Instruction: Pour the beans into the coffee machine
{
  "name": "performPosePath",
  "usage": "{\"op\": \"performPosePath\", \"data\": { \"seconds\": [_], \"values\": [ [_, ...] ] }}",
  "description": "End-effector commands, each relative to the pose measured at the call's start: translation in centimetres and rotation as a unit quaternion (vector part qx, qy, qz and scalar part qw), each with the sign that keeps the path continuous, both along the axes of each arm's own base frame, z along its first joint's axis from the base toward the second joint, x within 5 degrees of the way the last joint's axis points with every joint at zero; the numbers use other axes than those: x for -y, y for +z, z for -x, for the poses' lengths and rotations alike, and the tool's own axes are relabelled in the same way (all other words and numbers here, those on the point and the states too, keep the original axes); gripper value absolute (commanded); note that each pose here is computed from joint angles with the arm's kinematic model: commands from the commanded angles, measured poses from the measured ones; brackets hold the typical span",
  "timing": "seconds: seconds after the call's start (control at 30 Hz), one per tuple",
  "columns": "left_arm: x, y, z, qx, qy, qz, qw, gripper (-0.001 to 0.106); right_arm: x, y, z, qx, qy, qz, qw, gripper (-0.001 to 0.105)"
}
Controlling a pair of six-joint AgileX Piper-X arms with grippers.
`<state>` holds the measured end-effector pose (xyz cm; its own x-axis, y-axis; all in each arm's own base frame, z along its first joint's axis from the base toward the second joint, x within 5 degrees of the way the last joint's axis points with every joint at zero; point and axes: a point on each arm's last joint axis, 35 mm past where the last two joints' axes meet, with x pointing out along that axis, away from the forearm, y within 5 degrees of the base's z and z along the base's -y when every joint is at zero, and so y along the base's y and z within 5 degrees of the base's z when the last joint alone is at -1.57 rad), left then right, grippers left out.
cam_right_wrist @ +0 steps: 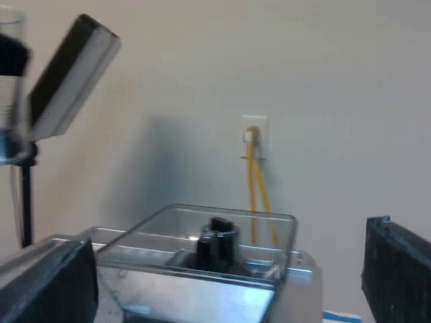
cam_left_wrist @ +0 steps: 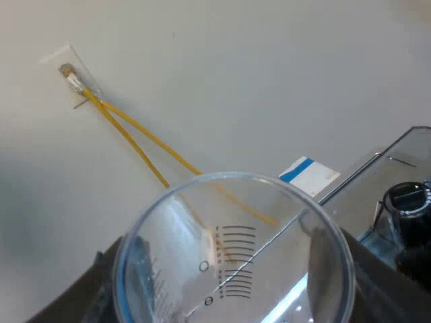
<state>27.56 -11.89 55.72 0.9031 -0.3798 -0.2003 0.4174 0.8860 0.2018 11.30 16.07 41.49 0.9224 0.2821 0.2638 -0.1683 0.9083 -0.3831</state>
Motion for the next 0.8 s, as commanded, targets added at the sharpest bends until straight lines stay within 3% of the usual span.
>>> {"op": "performPosePath", "data": {
  "seconds": [0.03,0.2,0.5,0.8],
  "values": [
    [0.4,0.1,-0.8,0.001,0.01,-0.003,0.9999,0.005,0.2,0.7,0.2,0.012,0.017,-0.009,0.9997,0.081],
    [0.9,-0.4,-2.0,-0.007,0.01,-0.007,0.9999,0.005,0.0,0.7,0.3,0.015,0.052,-0.022,0.9983,0.081],
    [1.7,-0.4,-3.7,0.005,0.008,-0.01,0.9999,0.005,-0.4,0.1,0.3,0.005,0.075,0.011,0.9971,0.081],
    [2.5,-1.3,-5.7,0.015,0.007,-0.013,0.9998,0.005,-0.4,0.1,0.3,-0.002,0.081,-0.009,0.9966,0.081]
  ]
}}
